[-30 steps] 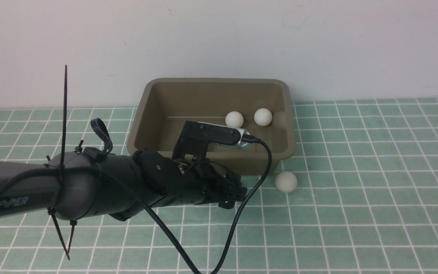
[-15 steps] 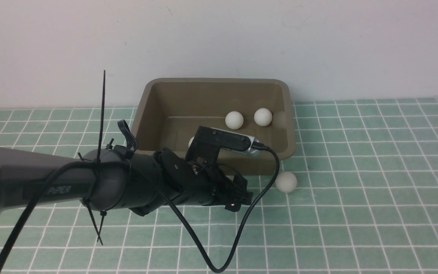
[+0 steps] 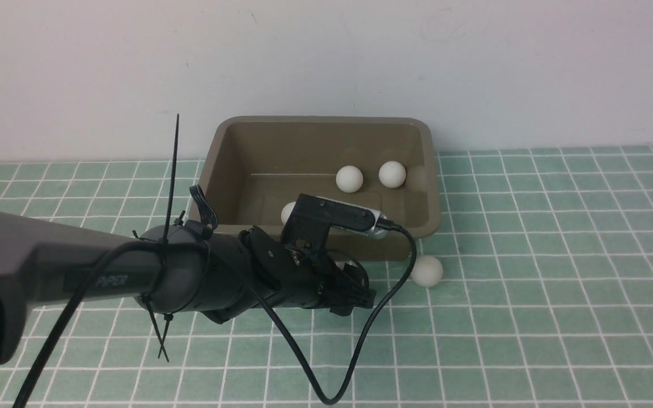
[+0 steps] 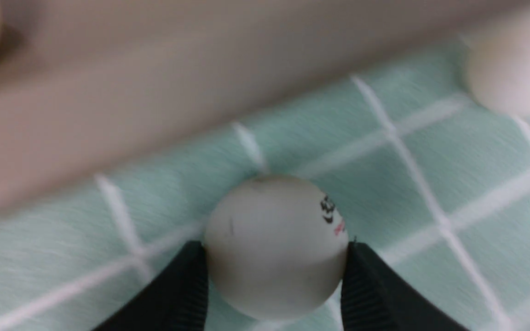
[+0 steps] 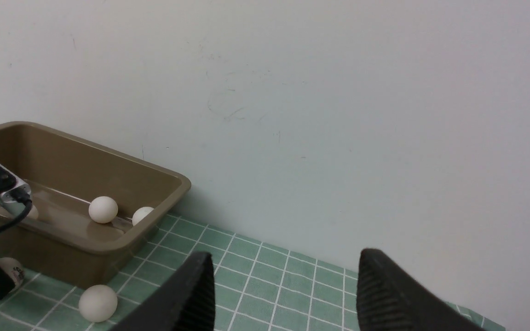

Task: Put the table tennis balls in the box on the green coffee tablecloth.
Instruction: 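Reach for and grasp a ping pong ball on the table beside the basket, then drop the ball into the bin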

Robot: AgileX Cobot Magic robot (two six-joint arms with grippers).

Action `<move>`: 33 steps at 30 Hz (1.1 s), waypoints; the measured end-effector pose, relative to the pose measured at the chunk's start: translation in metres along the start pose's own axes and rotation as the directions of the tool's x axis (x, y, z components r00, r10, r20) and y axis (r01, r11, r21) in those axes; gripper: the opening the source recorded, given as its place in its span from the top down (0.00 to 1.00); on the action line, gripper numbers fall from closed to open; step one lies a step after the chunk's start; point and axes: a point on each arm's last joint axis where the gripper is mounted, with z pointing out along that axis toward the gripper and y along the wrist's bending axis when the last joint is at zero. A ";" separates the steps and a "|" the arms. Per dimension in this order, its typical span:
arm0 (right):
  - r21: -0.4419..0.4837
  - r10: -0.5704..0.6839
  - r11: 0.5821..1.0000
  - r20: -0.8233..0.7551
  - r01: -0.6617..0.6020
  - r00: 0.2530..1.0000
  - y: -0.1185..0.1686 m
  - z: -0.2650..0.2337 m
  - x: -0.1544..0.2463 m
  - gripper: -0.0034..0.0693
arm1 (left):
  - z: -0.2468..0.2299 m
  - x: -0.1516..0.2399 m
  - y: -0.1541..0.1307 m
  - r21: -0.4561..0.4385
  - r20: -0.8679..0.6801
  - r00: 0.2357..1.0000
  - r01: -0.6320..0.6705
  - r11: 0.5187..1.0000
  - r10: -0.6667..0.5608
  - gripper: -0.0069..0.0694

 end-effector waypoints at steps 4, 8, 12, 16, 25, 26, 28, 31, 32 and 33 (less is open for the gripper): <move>0.000 0.000 1.000 0.000 0.000 1.000 0.000 0.000 0.000 0.42 | -0.017 -0.003 -0.013 0.119 -0.048 0.998 -0.037 0.992 0.043 0.47; 0.000 0.000 1.000 0.000 0.000 1.000 0.000 0.000 0.000 0.42 | -0.049 -0.012 -0.028 0.260 -0.070 0.994 -0.066 0.963 0.087 0.47; 0.000 0.000 1.000 0.000 0.000 1.000 0.000 0.000 0.000 0.42 | -0.067 -0.020 -0.033 0.287 -0.026 0.992 -0.114 0.951 0.127 0.47; 0.000 0.000 1.000 0.001 0.000 1.000 0.000 0.000 0.000 0.42 | -0.082 -0.033 -0.031 0.241 0.078 0.982 -0.188 0.952 0.174 0.47; 0.000 -0.001 1.000 0.000 0.001 1.000 0.000 0.000 0.000 0.42 | -0.080 -0.066 0.008 -0.198 0.304 0.889 -0.292 0.936 0.342 0.47; 0.000 -0.001 1.000 0.000 0.001 1.000 0.000 0.000 0.000 0.42 | -0.077 -0.068 0.012 -0.206 0.299 0.891 -0.290 0.935 0.342 0.47; 0.000 -0.001 1.000 0.000 0.001 1.000 0.000 0.000 0.000 0.42 | -0.072 -0.070 0.024 -0.224 0.289 0.897 -0.277 0.935 0.335 0.47; 0.000 -0.001 1.000 0.000 0.001 1.000 0.000 0.000 0.000 0.42 | -0.065 -0.074 0.038 -0.241 0.274 0.907 -0.258 0.936 0.320 0.47; 0.000 -0.001 1.000 0.000 0.001 1.000 0.000 0.000 0.000 0.42 | -0.061 -0.075 0.046 -0.238 0.267 0.912 -0.251 0.938 0.312 0.47; 0.000 -0.001 1.000 0.000 0.001 1.000 0.000 0.000 0.000 0.42 | -0.059 -0.078 0.051 -0.244 0.264 0.916 -0.240 0.940 0.302 0.47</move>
